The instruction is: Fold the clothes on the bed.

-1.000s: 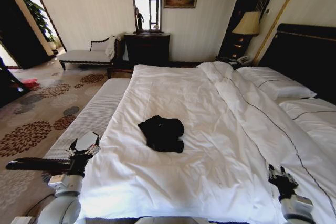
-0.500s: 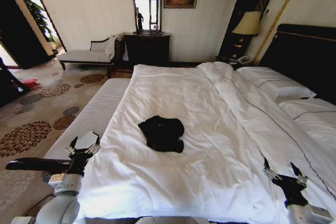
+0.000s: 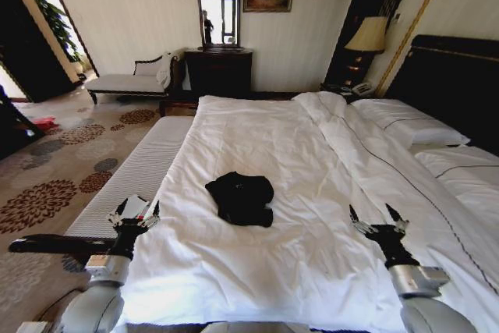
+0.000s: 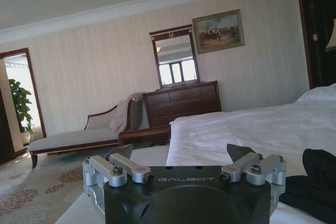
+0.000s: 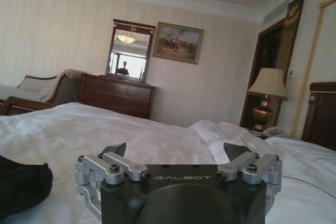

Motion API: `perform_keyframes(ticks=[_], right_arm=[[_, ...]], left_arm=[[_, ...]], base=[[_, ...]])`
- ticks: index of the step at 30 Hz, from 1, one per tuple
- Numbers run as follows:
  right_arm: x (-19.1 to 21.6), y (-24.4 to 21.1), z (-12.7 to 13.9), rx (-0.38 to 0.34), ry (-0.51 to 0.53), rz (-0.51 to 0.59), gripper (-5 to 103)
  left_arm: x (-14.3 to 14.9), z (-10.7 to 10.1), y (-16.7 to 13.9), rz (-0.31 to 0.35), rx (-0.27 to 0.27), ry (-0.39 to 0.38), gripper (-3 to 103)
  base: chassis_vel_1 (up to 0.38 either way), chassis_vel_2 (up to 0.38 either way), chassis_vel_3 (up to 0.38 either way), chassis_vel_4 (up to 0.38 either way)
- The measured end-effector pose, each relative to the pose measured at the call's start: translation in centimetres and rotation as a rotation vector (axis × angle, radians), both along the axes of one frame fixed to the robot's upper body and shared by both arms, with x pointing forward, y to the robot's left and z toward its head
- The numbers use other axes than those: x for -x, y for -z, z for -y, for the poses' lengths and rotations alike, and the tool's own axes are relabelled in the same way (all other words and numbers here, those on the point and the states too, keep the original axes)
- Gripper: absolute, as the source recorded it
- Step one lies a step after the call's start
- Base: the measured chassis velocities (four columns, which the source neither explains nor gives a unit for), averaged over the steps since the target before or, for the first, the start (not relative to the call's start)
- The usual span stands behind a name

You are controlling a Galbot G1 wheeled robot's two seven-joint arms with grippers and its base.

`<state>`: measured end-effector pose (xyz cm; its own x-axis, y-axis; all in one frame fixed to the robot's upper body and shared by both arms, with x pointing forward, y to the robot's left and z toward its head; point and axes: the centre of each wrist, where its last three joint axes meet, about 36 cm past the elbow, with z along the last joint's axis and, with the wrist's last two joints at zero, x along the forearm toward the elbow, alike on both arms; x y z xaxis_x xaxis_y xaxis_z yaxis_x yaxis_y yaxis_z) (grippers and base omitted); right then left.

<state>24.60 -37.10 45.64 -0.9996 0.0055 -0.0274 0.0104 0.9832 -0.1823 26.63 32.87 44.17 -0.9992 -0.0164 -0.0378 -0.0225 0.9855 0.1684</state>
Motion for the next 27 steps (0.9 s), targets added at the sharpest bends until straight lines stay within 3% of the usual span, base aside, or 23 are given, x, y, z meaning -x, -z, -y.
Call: perform_keyframes(ticks=[10, 15, 27], right_arm=[[-1.7, -0.6, -2.0, 0.043, -0.149, 0.019, 100], [-2.3, 0.7, -2.5, 0.083, -0.135, 0.016, 100], [-1.9, 1.9, -2.6, 0.066, -0.075, 0.007, 100]], left_arm=[[-0.5, 0.7, 0.9, -0.018, 0.005, 0.036, 100], [-0.5, 0.6, 0.9, -0.020, 0.003, 0.034, 100], [0.0, 0.7, 1.0, -0.024, 0.004, 0.027, 100]], base=[[0.000, 0.000, 0.000, 0.000], [0.000, 0.000, 0.000, 0.000], [0.000, 0.000, 0.000, 0.000]])
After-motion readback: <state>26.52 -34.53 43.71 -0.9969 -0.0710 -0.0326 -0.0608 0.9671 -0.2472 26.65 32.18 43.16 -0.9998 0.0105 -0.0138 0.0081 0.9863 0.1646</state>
